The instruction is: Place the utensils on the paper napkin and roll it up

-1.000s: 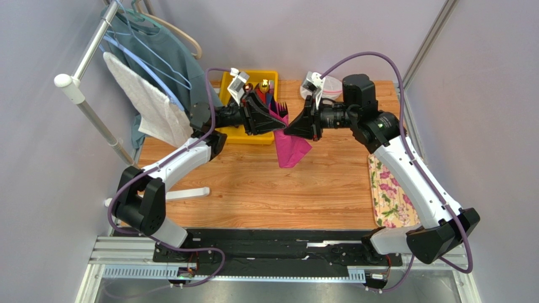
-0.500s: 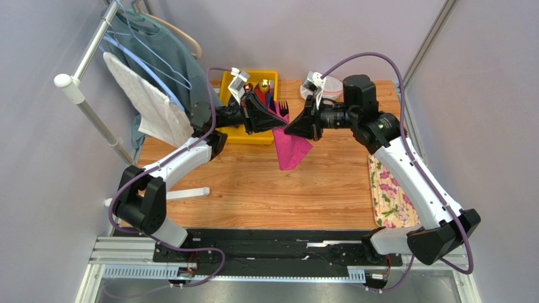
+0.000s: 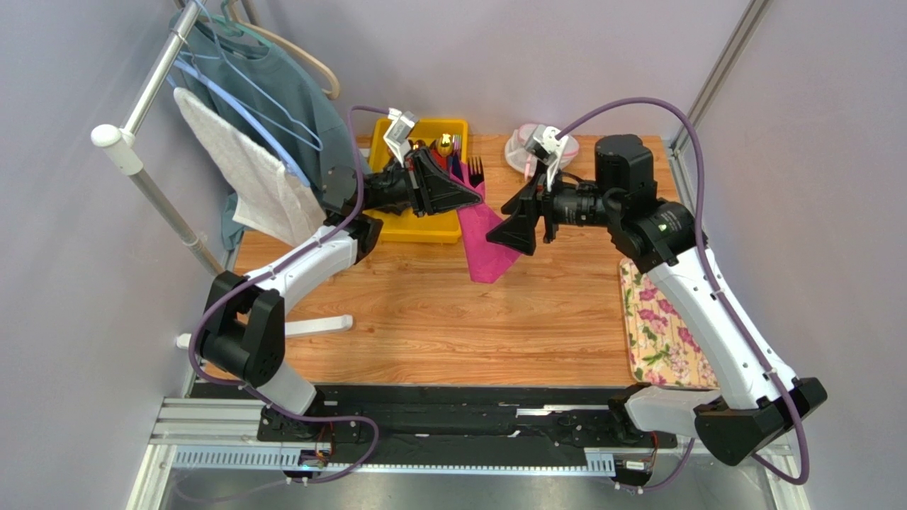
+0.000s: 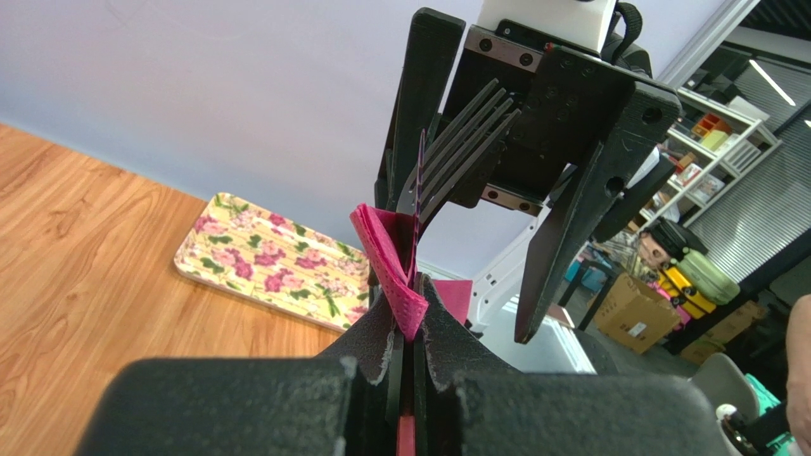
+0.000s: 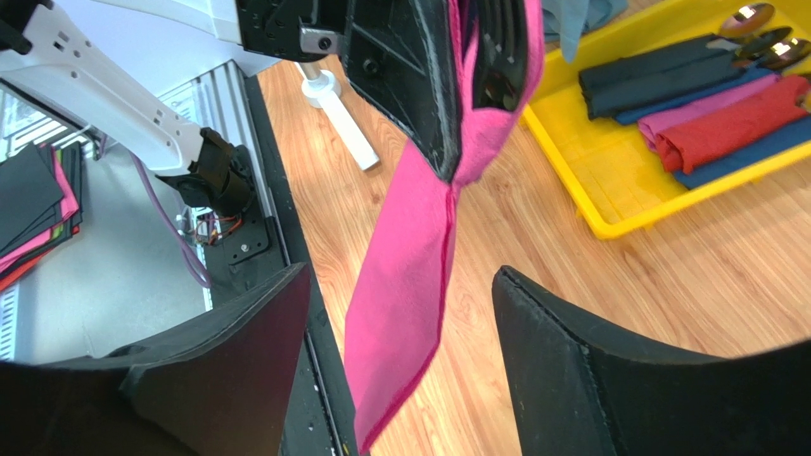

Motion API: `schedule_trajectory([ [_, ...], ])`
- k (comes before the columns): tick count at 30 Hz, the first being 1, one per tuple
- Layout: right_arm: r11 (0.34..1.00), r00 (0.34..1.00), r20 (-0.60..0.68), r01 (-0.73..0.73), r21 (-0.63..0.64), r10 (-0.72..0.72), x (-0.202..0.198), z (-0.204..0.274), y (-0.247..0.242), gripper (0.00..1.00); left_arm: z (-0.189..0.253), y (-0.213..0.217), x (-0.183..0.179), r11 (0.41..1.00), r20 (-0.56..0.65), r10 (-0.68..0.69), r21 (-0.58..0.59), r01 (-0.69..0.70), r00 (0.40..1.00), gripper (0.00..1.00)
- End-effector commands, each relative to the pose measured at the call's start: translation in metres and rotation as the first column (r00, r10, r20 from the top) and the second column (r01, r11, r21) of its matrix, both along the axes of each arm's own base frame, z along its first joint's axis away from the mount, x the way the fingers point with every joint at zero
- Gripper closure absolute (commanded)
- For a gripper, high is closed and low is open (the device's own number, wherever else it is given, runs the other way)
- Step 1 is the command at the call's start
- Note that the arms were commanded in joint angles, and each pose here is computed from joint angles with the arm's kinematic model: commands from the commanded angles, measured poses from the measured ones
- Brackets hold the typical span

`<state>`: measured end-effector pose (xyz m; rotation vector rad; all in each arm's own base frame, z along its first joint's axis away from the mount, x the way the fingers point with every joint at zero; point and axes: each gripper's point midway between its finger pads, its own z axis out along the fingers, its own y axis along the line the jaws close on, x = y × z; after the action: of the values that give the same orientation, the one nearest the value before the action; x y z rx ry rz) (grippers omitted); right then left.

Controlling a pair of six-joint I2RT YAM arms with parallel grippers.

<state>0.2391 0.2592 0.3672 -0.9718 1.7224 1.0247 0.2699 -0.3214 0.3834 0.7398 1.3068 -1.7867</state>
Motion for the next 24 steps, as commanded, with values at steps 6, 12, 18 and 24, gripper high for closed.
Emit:
schedule_trajectory([
  [6, 0.996, 0.998, -0.039, 0.055, -0.076, -0.058, -0.010, -0.023, -0.031, 0.49, 0.036, 0.007, -0.010, 0.998, 0.098, 0.008, -0.067, -0.001, 0.995, 1.00],
  [12, 0.991, 0.997, -0.068, 0.017, -0.132, -0.026, -0.026, -0.034, -0.039, 0.62, 0.036, 0.007, -0.012, 0.998, 0.097, 0.002, -0.063, 0.004, 0.995, 1.00],
  [18, 0.991, 0.997, -0.063, 0.030, -0.132, -0.038, -0.019, -0.036, -0.038, 1.00, 0.037, 0.007, -0.015, 0.998, 0.089, -0.006, -0.068, 0.012, 0.996, 1.00],
  [24, 0.985, 0.997, -0.045, 0.052, -0.166, -0.060, -0.001, -0.054, -0.037, 1.00, 0.045, 0.006, -0.029, 0.996, 0.129, -0.033, -0.076, 0.043, 0.991, 1.00],
])
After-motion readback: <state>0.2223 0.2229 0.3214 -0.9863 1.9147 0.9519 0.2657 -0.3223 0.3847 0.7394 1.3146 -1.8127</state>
